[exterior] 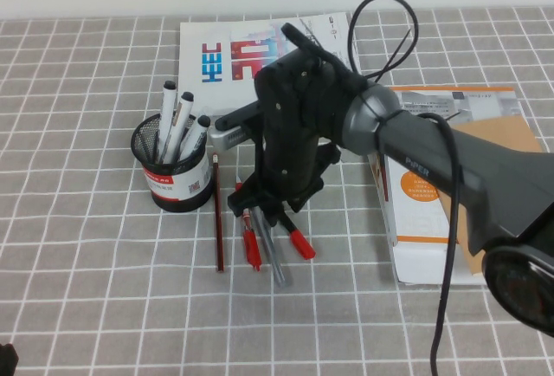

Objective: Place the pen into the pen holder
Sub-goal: Pick up the pen on the table, then place the pen onto the pen holder

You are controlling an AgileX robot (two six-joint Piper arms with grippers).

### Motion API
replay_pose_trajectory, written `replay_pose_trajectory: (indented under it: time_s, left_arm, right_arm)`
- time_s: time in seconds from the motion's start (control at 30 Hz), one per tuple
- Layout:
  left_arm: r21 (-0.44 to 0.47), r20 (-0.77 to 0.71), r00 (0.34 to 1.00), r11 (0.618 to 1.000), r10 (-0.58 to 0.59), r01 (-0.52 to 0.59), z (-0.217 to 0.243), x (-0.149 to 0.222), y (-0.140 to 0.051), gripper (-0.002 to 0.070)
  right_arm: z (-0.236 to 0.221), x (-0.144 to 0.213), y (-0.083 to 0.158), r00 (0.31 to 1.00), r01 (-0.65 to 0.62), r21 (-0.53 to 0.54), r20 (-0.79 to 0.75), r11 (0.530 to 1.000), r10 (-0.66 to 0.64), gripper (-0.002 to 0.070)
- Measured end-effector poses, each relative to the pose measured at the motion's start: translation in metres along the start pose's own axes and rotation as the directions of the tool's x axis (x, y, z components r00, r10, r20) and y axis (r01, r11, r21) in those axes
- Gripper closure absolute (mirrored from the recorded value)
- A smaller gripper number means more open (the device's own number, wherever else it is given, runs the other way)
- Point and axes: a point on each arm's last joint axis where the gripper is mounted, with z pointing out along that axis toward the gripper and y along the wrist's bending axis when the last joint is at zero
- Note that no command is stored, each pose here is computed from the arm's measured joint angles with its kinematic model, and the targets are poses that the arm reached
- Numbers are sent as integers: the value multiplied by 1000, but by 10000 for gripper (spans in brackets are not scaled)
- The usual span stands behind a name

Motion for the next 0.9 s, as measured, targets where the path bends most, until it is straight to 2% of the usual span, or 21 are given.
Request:
replay_pose_trajectory:
  time_s: [0.07,0.2,0.4,0.57,0.67,0.8,0.9]
  left_arm:
    - [0,0,1000,1000,0,0,0,0,0,680]
    - [0,0,1000,1000,0,0,0,0,0,680]
    - [0,0,1000,1000,0,0,0,0,0,680]
    - [0,0,1000,1000,0,0,0,0,0,680]
    - [0,0,1000,1000,0,0,0,0,0,680]
    - [0,0,1000,1000,0,0,0,0,0,680]
    - [0,0,1000,1000,0,0,0,0,0,680]
  right_arm:
    - [2,1,5,1000,9,-1,-5,1000,-9,414]
    - [8,2,12,999,31,6,-12,999,-31,475]
    - [7,3,18,998,58,25,-3,998,-58,626]
    - [-18,3,16,998,56,45,40,997,-58,626]
    - [-45,13,12,997,-5,42,75,999,2,626]
    - [-61,41,11,967,-125,-66,217,990,136,626]
    - [-74,64,9,885,-147,-194,413,970,217,626]
